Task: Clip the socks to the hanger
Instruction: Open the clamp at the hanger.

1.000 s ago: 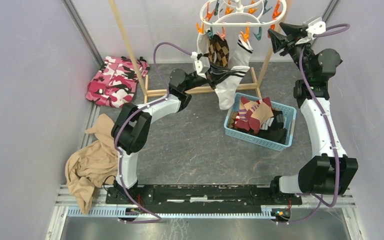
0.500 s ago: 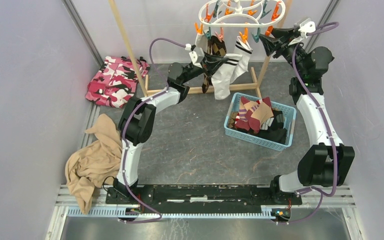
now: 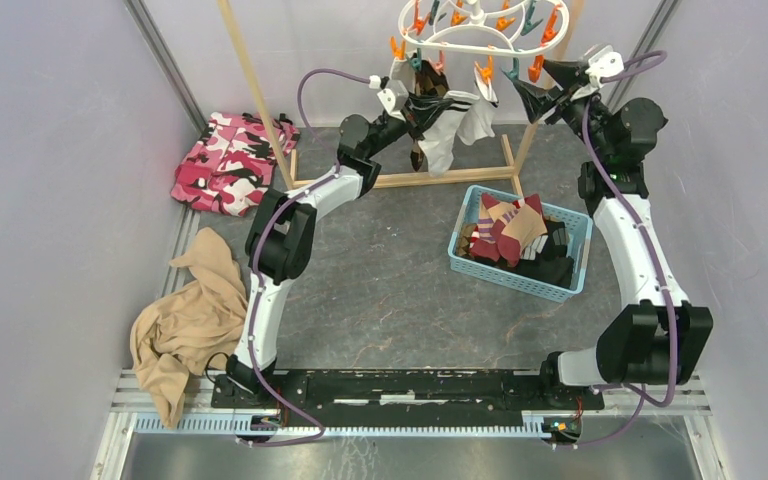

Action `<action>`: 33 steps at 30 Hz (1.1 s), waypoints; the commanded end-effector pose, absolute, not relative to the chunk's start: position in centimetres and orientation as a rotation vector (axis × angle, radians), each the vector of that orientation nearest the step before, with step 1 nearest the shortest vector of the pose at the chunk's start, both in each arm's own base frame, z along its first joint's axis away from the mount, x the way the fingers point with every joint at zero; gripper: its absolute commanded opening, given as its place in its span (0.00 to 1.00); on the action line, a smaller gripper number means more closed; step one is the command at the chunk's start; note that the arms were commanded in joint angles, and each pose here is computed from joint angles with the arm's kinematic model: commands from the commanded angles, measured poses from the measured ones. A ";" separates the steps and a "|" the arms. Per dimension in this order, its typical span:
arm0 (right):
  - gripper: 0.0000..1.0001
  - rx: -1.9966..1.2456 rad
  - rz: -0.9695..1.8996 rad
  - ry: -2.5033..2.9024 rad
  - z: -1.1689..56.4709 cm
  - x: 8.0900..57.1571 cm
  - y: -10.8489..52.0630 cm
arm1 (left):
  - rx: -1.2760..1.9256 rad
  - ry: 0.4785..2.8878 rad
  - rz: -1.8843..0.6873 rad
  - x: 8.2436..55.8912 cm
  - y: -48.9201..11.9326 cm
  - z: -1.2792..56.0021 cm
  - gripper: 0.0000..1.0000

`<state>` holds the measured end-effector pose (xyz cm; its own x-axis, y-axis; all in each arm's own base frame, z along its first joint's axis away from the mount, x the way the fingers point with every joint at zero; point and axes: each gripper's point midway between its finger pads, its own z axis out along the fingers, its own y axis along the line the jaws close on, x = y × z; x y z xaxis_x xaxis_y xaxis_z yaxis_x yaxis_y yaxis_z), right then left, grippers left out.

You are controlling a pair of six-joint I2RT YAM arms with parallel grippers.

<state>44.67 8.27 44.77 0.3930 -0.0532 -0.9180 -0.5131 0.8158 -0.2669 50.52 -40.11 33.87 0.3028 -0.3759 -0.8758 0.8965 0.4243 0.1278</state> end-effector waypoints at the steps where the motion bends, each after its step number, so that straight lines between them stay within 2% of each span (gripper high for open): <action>1: 0.66 -0.585 0.187 1.070 47.5 42.6 7.1 | 0.679 0.824 -0.895 50.9 -39.2 36.3 0.02; 8: 0.74 -0.605 0.121 1.031 48.2 40.1 6.6 | 0.682 0.819 -0.908 50.7 -39.1 36.2 0.02; 11: 0.74 -0.651 0.150 1.006 48.5 39.0 7.6 | 0.682 0.815 -0.919 50.5 -39.1 36.2 0.02; 21: 0.68 -0.773 0.257 0.967 48.5 38.7 11.4 | 0.672 0.809 -0.934 50.5 -38.7 36.3 0.02; 26: 0.60 -0.780 0.290 1.016 47.2 40.3 13.7 | 0.670 0.803 -0.941 50.3 -38.6 36.3 0.02; 33: 0.55 -0.710 0.234 1.068 46.6 42.2 12.9 | 0.670 0.796 -0.943 50.1 -38.6 36.6 0.02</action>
<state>41.66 14.18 44.23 0.4436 -0.1245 -0.8875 -0.5914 0.7034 -0.3943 50.69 -39.15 34.72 0.3281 -0.3961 -0.8576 0.8904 0.4329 0.1407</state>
